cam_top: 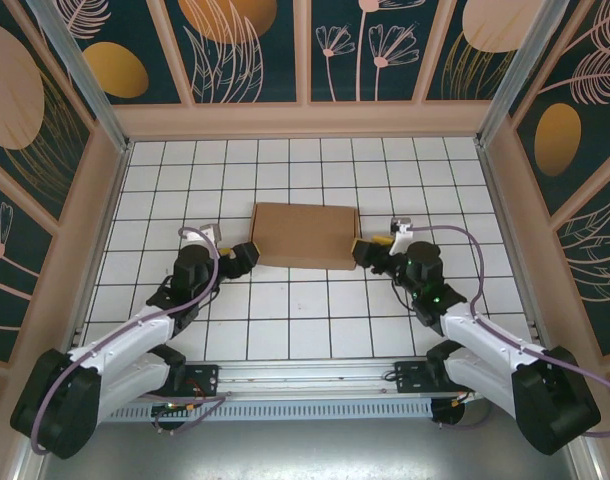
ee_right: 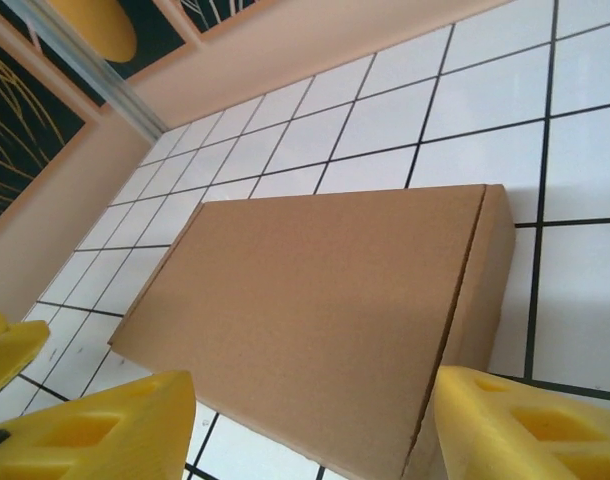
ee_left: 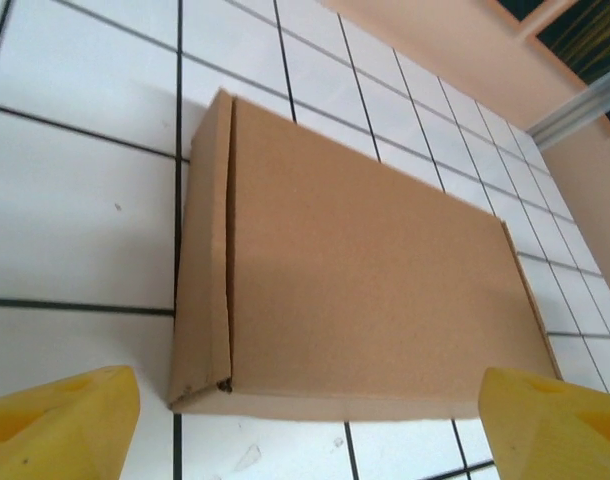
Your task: Fold the paper box
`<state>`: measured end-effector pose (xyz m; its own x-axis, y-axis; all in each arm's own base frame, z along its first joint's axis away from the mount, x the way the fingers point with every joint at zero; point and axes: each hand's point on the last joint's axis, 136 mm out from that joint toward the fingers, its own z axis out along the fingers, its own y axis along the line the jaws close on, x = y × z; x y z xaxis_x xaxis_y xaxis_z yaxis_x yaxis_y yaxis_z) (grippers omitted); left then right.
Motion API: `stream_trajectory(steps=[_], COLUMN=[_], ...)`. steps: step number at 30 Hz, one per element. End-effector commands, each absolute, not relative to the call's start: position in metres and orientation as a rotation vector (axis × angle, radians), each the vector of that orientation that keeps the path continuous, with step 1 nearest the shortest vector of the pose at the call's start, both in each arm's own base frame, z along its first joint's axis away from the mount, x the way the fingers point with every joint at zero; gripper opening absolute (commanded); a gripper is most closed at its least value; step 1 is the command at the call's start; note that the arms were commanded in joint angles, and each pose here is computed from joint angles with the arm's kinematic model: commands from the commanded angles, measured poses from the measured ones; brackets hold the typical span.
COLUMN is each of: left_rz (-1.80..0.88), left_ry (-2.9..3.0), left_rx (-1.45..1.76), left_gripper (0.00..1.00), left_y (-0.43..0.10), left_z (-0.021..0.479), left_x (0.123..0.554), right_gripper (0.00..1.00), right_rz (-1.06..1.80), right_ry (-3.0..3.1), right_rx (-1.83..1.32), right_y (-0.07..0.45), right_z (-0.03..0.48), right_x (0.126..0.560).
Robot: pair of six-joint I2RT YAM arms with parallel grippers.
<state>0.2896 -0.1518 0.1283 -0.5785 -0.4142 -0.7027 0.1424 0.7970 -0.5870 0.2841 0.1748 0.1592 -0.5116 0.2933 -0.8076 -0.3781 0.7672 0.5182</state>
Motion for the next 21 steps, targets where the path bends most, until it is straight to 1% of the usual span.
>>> stream_trajectory(steps=[1,3,9,12,14,16,21], left_rz=[-0.596,-0.574,-0.626,-0.703,-0.750,-0.808,-0.823], left_ry=[2.058,2.074,2.163,2.196,2.220,2.216,2.227], left_rx=[-0.185,-0.167,-0.228,-0.222,-0.230,-0.236,-0.257], left_gripper=[0.90,0.89,0.85,0.79,0.74,0.67,0.61], left_y=[-0.142,-0.148,-0.162,-0.174,-0.181,-0.188,-0.193], left_z=[0.142,0.141,0.103,0.089,0.080,0.078,0.074], left_x=[0.309,0.325,0.353,0.358,0.360,0.361,0.370], right_gripper=[0.61,0.59,0.57,0.56,0.53,0.47,0.37], right_rz=[0.824,0.842,0.865,0.865,0.848,0.833,0.813], right_ry=[2.053,2.148,2.356,2.414,2.439,2.460,2.485], right_rx=[0.013,0.027,0.044,0.049,0.065,0.077,0.142], right_y=[0.173,0.180,0.196,0.200,0.199,0.198,0.187], right_z=[0.158,0.148,0.106,0.086,0.075,0.064,0.046], right_x=[0.301,0.312,0.332,0.336,0.339,0.343,0.362])
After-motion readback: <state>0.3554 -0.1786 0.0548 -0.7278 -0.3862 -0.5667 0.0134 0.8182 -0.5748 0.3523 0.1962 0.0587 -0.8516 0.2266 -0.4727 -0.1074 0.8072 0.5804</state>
